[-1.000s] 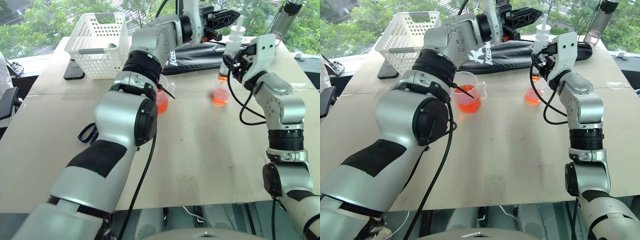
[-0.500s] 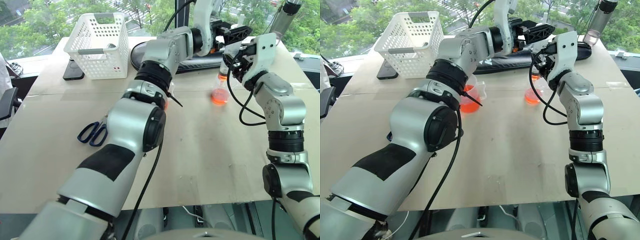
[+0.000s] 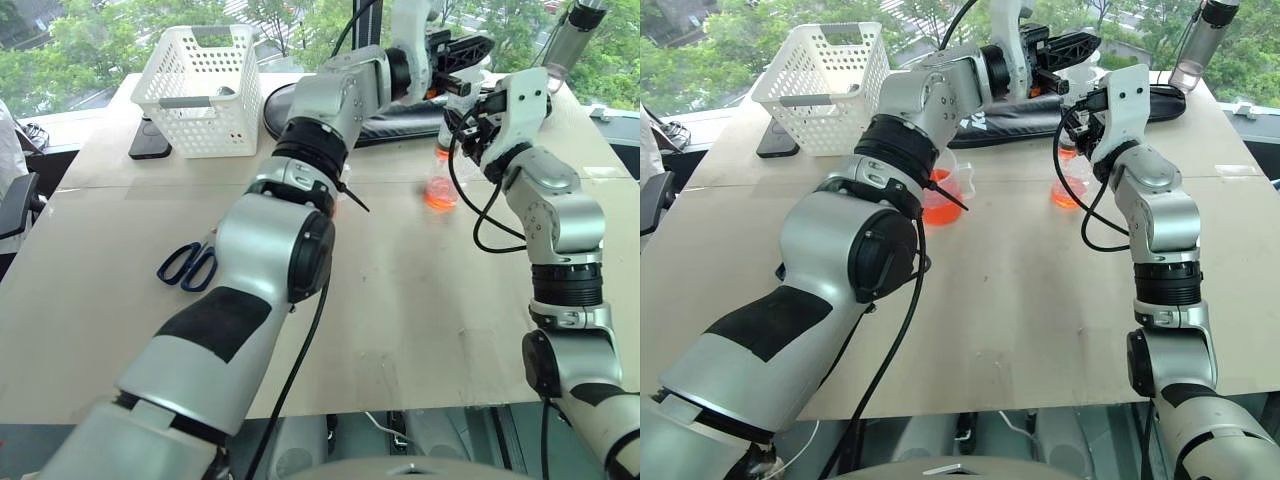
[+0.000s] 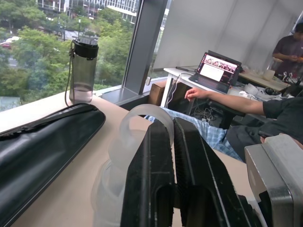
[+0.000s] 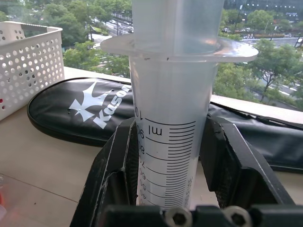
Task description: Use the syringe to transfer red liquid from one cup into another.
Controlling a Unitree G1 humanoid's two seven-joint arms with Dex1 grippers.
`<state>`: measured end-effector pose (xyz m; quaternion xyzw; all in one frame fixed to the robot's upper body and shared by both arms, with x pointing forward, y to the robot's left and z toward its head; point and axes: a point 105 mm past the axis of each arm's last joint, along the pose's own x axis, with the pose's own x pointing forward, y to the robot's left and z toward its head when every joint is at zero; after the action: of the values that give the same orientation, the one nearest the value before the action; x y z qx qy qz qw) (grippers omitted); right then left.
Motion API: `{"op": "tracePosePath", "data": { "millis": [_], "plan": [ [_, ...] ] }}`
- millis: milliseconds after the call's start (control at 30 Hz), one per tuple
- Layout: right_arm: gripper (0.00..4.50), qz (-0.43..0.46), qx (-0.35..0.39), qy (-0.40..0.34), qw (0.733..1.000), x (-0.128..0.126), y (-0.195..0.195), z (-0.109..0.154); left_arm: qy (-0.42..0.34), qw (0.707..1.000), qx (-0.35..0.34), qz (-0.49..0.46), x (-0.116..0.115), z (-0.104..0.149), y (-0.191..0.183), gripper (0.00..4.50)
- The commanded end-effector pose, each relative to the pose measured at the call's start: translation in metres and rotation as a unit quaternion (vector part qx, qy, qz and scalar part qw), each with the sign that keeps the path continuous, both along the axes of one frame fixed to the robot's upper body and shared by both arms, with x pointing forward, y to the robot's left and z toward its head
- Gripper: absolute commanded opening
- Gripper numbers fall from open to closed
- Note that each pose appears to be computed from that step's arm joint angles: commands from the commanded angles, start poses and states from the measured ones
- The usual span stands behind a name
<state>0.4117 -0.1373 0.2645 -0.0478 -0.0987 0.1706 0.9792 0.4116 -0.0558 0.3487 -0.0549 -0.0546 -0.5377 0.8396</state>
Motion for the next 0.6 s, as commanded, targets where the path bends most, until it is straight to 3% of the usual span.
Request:
{"op": "tracePosePath", "data": {
  "millis": [33, 600],
  "plan": [
    [1.42, 0.001, -0.001, -0.035, 0.999, -0.006, 0.001, 0.016, -0.036, 0.999, -0.011, -0.016, -0.011, 0.024, -0.007, 0.0],
    [1.42, 0.0, -0.001, -0.039, 0.999, -0.009, 0.0, 0.021, 0.002, 1.0, 0.02, 0.002, 0.0, -0.008, -0.007, 0.0]
  ]
}}
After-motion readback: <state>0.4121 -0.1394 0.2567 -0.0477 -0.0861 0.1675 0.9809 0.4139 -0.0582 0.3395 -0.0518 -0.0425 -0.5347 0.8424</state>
